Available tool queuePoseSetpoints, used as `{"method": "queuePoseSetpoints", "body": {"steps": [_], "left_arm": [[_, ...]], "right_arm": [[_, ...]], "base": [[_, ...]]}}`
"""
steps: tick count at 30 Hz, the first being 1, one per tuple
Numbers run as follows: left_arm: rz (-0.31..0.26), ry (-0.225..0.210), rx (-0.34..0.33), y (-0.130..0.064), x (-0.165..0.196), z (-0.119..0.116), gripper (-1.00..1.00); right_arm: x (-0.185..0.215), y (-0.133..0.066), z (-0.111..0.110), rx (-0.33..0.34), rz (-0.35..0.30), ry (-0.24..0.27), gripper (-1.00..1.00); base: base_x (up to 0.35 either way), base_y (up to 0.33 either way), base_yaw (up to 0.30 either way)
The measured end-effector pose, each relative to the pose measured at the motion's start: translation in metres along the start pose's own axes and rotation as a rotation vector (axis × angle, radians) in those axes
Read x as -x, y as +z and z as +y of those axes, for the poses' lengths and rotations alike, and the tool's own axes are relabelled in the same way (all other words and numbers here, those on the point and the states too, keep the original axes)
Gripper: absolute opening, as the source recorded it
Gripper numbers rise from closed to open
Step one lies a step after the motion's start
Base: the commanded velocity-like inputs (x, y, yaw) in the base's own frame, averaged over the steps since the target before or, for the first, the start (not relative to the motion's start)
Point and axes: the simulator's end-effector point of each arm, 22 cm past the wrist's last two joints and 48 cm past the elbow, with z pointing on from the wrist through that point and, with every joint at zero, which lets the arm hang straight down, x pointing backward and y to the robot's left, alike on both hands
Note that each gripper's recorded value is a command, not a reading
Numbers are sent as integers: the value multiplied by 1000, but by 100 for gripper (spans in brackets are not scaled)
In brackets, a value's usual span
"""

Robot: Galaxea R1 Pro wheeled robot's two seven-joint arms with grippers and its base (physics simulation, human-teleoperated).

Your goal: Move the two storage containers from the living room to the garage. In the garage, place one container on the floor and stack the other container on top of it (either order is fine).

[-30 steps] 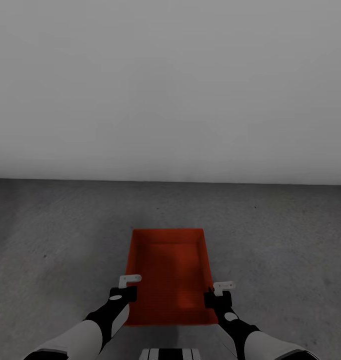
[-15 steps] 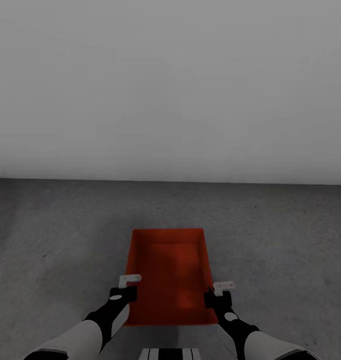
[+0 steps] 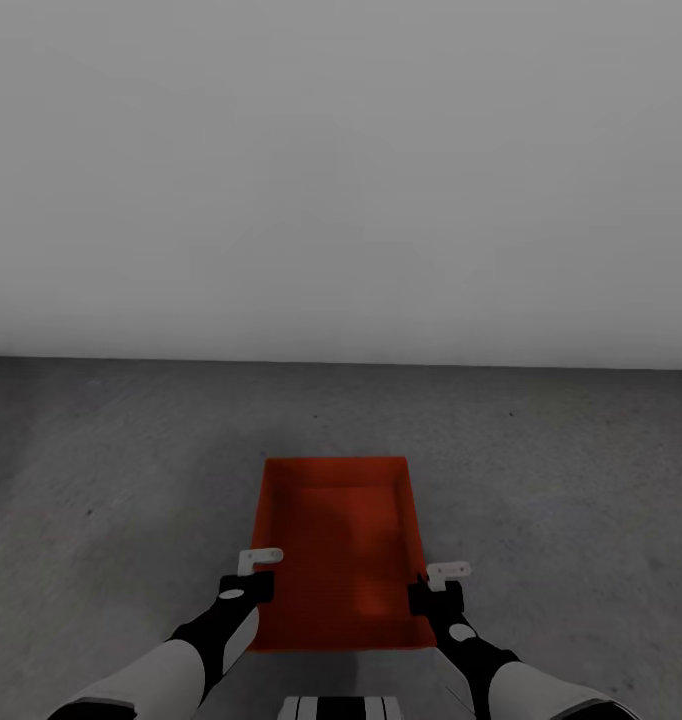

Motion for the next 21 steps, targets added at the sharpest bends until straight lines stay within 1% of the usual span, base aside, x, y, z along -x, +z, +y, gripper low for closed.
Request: {"method": "queuePoseSetpoints", "body": {"steps": [19,20,21], "left_arm": [[3,0,0,0,-1,0,-100],[3,0,0,0,-1,0,-100],[7,-25,8,0,-2,4,100]], "right_arm": [[-1,0,0,0,3,0,-100],[-1,0,0,0,3,0,100],[-8,-1,-4,-10,19,15,100]], "base": [[0,0,0],[0,0,0],[0,0,0]]}}
